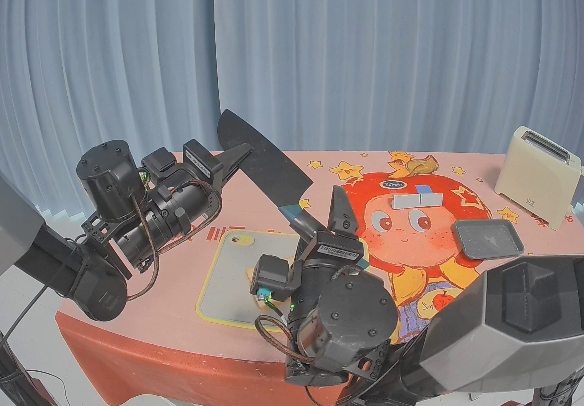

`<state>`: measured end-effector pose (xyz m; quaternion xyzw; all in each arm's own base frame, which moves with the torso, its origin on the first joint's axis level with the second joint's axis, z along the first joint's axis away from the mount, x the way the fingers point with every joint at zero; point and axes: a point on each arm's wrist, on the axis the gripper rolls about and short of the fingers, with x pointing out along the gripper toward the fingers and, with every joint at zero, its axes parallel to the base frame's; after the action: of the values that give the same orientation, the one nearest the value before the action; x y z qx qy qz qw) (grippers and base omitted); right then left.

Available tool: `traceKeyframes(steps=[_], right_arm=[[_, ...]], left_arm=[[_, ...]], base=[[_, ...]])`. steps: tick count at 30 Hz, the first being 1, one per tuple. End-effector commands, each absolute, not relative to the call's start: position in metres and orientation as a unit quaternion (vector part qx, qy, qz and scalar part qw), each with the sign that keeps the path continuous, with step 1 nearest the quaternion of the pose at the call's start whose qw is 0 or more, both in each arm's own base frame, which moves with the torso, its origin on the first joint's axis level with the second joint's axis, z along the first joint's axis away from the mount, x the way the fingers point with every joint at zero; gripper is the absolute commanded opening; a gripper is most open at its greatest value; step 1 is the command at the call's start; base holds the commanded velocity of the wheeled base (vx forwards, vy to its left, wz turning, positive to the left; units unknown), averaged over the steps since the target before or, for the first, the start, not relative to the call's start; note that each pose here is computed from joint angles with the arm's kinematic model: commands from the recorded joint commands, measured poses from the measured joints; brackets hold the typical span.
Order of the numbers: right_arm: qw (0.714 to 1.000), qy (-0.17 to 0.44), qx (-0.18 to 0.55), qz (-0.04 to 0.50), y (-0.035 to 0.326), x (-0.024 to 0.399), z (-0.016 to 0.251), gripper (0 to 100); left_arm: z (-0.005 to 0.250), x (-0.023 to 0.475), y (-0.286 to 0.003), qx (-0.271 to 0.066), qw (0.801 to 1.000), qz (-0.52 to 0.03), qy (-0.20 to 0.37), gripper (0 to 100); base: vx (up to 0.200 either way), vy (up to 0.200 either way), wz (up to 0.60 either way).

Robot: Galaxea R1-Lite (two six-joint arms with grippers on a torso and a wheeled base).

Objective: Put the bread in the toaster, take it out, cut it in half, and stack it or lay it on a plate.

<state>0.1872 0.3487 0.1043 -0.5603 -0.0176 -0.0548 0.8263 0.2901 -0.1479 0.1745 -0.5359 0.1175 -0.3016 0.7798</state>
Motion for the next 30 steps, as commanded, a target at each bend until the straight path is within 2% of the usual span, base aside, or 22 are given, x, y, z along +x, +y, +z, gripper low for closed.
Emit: traceKeyframes(steps=[1, 10, 11, 30], right_arm=[[0.828, -0.019, -0.557, -0.057, 0.349, 0.19, 0.104, 100], [0.834, -0.032, -0.548, -0.059, 0.352, 0.2, 0.11, 100], [0.83, -0.032, -0.554, -0.058, 0.352, 0.2, 0.109, 0], [0.831, -0.033, -0.552, -0.058, 0.354, 0.196, 0.111, 0]], left_arm=[[0.174, 0.29, -0.148, -0.536, 0.779, -0.302, 0.118, 0], [0.175, 0.29, -0.148, -0.536, 0.779, -0.303, 0.117, 0], [0.175, 0.29, -0.148, -0.536, 0.779, -0.303, 0.117, 0], [0.182, 0.284, -0.146, -0.536, 0.776, -0.312, 0.112, 0]], base=[[0.0, 0.0, 0.0], [0.0, 0.0, 0.0], [0.0, 0.0, 0.0], [0.0, 0.0, 0.0]])
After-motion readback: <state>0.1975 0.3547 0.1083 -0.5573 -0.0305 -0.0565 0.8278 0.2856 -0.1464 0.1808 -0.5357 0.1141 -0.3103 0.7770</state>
